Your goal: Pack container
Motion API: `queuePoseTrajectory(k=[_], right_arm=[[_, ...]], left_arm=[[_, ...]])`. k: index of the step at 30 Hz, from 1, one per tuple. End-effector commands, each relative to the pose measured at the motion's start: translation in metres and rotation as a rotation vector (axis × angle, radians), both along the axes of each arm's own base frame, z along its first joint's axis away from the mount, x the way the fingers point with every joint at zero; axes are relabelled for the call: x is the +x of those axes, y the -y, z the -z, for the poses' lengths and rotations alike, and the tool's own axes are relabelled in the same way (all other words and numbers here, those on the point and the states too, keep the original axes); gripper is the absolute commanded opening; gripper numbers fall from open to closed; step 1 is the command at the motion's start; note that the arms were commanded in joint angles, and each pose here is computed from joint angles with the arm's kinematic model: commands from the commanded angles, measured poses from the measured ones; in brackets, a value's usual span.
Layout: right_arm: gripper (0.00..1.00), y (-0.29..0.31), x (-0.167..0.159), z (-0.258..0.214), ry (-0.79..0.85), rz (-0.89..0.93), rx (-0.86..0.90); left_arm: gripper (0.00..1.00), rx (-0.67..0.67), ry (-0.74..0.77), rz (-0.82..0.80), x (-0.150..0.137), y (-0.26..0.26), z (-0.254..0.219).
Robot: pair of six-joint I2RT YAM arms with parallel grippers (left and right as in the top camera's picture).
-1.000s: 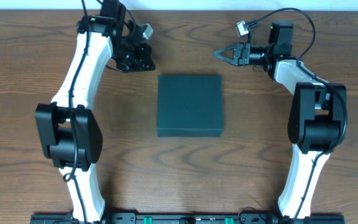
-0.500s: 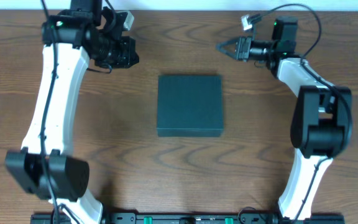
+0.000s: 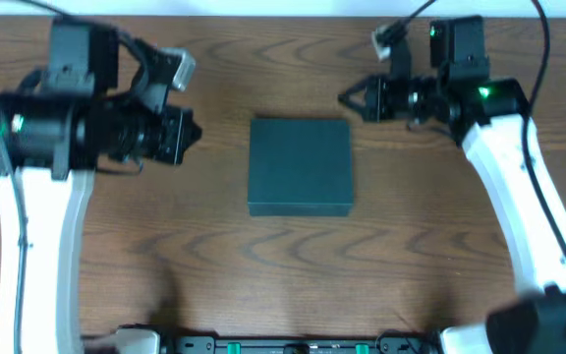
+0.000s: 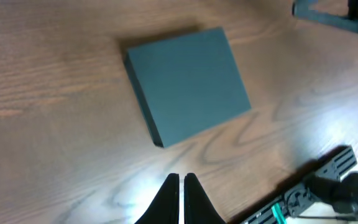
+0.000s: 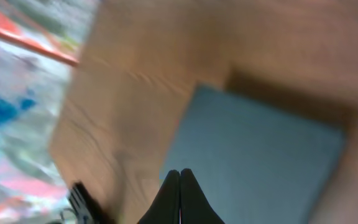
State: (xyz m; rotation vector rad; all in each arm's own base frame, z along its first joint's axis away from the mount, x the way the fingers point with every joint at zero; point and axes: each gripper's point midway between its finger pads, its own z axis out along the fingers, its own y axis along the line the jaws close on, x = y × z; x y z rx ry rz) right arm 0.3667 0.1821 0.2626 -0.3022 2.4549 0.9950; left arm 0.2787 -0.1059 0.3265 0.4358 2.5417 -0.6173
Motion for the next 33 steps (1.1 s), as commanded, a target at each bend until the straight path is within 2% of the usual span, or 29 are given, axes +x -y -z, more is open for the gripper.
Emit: queuePoseTrajectory(k=[1,6,14,18,22,23,24,25,26,30,33], right_arm=[[0.02,0.018,-0.026,-0.010,0.079,0.030,-0.177],[0.02,0.039,-0.096,-0.017,0.079,0.052,-0.285],[0.02,0.070,-0.212,0.037,0.145,0.154,-0.157],[0.01,0.072,-0.248,0.056,0.179,0.178,-0.031],[0.02,0.076,-0.269,0.078,0.183,0.202,0.022],[0.05,0.077,-0.271,0.081,0.181,0.210,0.033],[0.25,0.077,-0.272,0.084,0.180,0.214,0.042],[0.89,0.076,-0.274,0.090,0.152,0.219,0.052],[0.99,0.076,-0.276,0.097,0.105,0.236,0.061],[0.99,0.076,-0.275,0.112,-0.035,0.327,0.104],[0.99,0.078,-0.278,0.117,-0.061,0.339,0.097]], left_arm=[[0.06,-0.010,0.018,0.046,-0.029,0.001,0.009],[0.06,-0.013,0.016,0.076,-0.076,-0.001,0.039],[0.06,-0.143,0.026,0.144,-0.151,0.013,0.081],[0.06,-0.188,0.031,0.136,-0.170,0.016,0.102],[0.06,-0.236,0.022,0.130,-0.181,0.020,0.124],[0.06,-0.248,0.011,0.118,-0.181,0.021,0.129],[0.06,-0.257,-0.008,0.097,-0.180,0.021,0.133],[0.49,-0.268,-0.043,0.064,-0.179,0.020,0.138],[0.95,-0.279,-0.069,0.041,-0.179,0.021,0.140],[0.95,-0.304,-0.124,-0.019,-0.180,0.020,0.141],[0.95,-0.245,-0.112,-0.057,-0.175,0.011,0.148]])
